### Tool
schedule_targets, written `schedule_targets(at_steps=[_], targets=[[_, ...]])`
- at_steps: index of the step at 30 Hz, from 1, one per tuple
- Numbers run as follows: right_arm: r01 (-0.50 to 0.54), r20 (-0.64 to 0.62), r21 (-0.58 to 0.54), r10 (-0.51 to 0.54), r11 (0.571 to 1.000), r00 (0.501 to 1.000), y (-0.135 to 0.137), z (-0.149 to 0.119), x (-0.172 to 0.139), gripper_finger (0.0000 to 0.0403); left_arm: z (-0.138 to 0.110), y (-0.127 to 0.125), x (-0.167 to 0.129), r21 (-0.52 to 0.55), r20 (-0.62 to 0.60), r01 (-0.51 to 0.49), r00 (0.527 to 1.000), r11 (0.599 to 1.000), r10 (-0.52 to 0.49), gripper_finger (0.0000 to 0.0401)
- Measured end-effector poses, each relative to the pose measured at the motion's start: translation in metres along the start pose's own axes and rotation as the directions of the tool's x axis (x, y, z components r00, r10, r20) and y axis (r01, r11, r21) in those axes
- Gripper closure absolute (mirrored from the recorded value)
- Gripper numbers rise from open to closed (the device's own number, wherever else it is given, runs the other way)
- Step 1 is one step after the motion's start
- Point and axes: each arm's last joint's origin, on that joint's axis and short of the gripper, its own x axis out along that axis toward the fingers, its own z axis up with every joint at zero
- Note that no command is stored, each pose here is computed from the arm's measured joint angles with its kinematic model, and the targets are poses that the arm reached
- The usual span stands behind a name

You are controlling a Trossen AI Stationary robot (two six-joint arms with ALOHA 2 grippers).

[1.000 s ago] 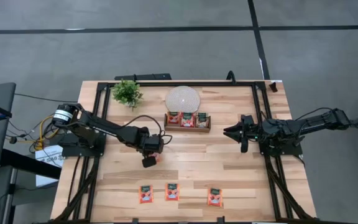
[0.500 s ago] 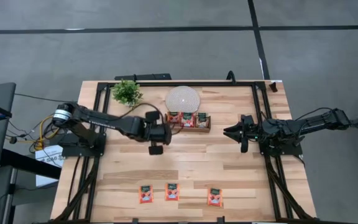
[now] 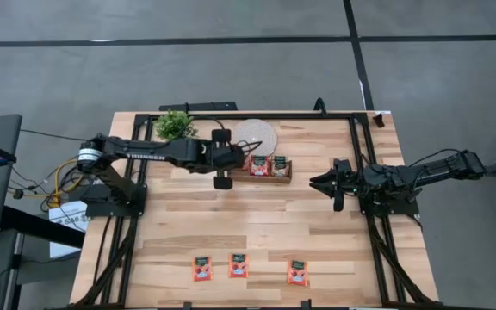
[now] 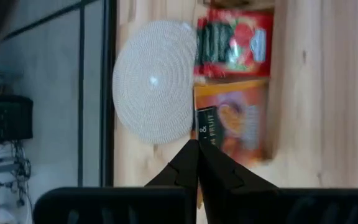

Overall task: Pick & Place Tea
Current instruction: Put the orange tea bag into the left section of the wooden organizer

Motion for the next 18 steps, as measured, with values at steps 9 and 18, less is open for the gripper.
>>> schedule_targets(at_steps=[9,18], targets=[[0.000,0.000,0.000,0.000,1.000,1.000,0.000,0.000,0.000,0.0317,0.008,-0.002,0.023,0.068,0.020,0.011,1.000,0.998,-0.012,0.0401],[-0.002,0.006,0.002,0.002,1.000,1.000,0.000,0.000,0.000,0.0317,0.009,-0.009,0.043,0.134,-0.014,0.023,1.000,0.991,-0.022,0.0401]])
